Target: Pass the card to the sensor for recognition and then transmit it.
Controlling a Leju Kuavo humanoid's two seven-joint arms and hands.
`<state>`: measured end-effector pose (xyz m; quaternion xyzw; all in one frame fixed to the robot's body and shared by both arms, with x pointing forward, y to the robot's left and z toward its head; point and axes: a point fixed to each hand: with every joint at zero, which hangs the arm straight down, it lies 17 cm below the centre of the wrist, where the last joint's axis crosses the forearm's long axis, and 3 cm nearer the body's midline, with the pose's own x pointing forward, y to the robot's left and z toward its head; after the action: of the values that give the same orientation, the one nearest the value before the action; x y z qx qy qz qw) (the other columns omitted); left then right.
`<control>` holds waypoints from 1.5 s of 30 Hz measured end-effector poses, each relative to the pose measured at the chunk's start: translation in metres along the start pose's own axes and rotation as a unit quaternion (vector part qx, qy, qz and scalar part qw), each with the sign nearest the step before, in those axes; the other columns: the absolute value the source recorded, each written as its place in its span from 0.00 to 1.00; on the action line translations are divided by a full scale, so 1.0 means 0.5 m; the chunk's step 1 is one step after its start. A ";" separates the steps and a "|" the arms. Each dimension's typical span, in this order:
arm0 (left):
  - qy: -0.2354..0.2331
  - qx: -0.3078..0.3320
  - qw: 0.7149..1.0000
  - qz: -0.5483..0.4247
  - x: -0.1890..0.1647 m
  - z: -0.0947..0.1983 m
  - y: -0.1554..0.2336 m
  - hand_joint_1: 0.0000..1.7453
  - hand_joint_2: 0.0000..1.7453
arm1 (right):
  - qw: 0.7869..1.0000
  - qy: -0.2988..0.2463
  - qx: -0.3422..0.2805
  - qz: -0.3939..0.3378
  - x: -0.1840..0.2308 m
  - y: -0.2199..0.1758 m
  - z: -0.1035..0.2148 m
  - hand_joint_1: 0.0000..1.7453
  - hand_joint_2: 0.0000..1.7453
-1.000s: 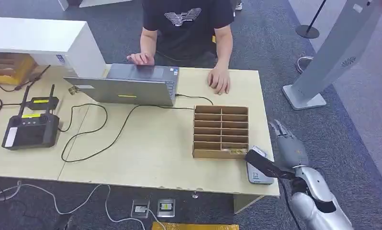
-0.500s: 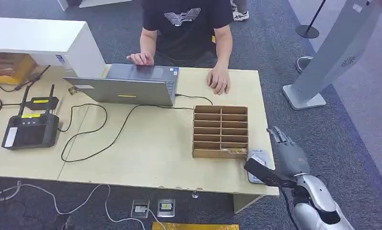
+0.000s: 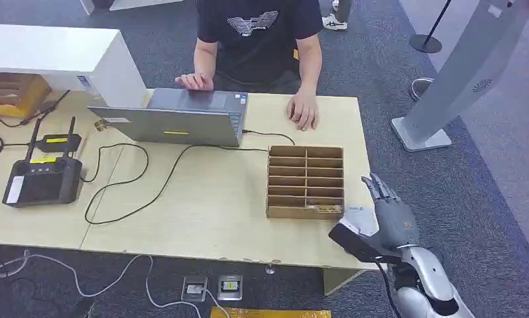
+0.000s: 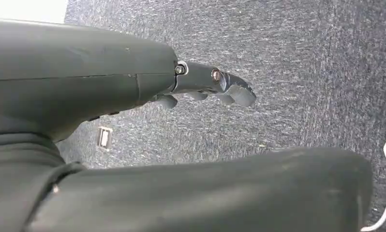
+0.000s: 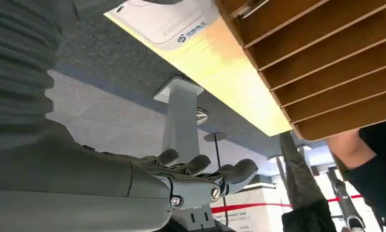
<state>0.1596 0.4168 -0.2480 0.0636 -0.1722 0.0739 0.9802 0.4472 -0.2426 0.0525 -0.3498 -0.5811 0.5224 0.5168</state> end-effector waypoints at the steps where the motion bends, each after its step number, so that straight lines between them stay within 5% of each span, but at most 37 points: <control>1: 0.000 0.001 1.000 0.000 0.000 0.000 0.000 0.00 0.00 | 1.000 -0.001 -0.001 -0.001 0.004 0.001 0.000 0.00 1.00; 11: 0.000 0.003 1.000 0.000 0.000 0.000 0.002 0.00 0.00 | 1.000 -0.011 -0.004 -0.006 0.034 0.019 -0.002 0.00 1.00; 17: -0.005 0.006 1.000 0.001 0.015 -0.002 -0.002 0.00 0.00 | 0.994 -0.105 0.005 -0.001 0.064 -0.003 -0.046 0.00 1.00; 45: -0.014 -0.003 1.000 0.003 0.054 -0.005 -0.028 0.00 0.00 | 0.993 -0.110 0.038 0.005 0.092 0.089 -0.108 0.00 1.00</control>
<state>0.1879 0.4066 -0.2426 0.0612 -0.1862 0.0753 0.9777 0.4833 -0.1764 0.0160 -0.2728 -0.6124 0.5822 0.4600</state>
